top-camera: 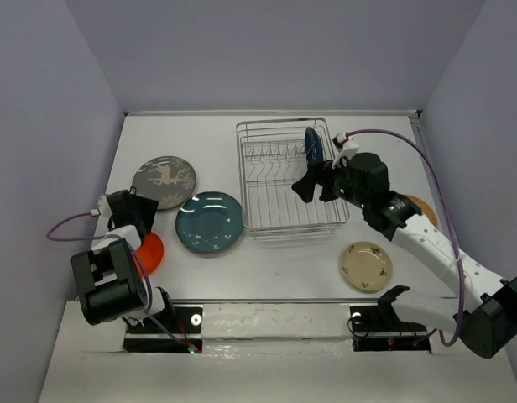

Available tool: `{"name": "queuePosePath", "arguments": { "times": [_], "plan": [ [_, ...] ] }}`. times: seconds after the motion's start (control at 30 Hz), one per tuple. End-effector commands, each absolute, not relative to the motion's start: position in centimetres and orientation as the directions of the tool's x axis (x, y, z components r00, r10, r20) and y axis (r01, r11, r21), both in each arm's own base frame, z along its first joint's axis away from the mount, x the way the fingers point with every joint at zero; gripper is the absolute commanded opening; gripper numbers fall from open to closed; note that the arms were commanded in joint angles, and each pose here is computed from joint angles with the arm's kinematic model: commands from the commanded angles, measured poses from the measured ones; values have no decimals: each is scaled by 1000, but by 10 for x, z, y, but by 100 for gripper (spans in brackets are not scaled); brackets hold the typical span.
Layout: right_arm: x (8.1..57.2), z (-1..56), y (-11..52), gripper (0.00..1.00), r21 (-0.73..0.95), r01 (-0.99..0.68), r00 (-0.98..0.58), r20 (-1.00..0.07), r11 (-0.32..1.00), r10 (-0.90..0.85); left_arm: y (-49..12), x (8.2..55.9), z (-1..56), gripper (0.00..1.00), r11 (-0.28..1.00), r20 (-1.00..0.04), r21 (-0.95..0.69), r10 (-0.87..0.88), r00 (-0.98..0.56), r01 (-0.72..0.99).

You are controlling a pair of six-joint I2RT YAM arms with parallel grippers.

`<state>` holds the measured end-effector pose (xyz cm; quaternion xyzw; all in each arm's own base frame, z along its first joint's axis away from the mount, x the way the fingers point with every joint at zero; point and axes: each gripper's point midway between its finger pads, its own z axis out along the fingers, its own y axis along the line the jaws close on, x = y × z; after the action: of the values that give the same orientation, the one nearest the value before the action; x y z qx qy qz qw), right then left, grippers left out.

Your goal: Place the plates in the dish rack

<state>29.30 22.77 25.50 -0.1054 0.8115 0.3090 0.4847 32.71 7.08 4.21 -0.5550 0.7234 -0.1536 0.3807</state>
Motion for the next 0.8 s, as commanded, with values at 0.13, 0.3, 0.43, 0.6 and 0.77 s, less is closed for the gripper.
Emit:
{"name": "queuePosePath", "arguments": {
  "times": [0.13, 0.3, 0.43, 0.6, 0.77],
  "plan": [
    [302, 264, 233, 94, 399, -497, -474, -869, 771, 144, 77, 364, 49, 63, 303, -357, -727, -933, -39, -616],
    [303, 263, 239, 93, 420, -502, -484, -861, 756, 156, 78, 372, 43, 57, 275, -336, -752, -942, -10, -599],
    [302, 260, 241, 92, 434, -501, -496, -853, 748, 163, 80, 374, 39, 53, 251, -323, -769, -946, 17, -588],
    [304, 262, 241, 92, 434, -498, -492, -854, 751, 167, 80, 375, 39, 27, 228, -309, -804, -949, 57, -549],
    [302, 263, 245, 91, 450, -508, -507, -846, 734, 167, 83, 379, 64, 6, 245, -329, -841, -939, 97, -482]
  ]
}}
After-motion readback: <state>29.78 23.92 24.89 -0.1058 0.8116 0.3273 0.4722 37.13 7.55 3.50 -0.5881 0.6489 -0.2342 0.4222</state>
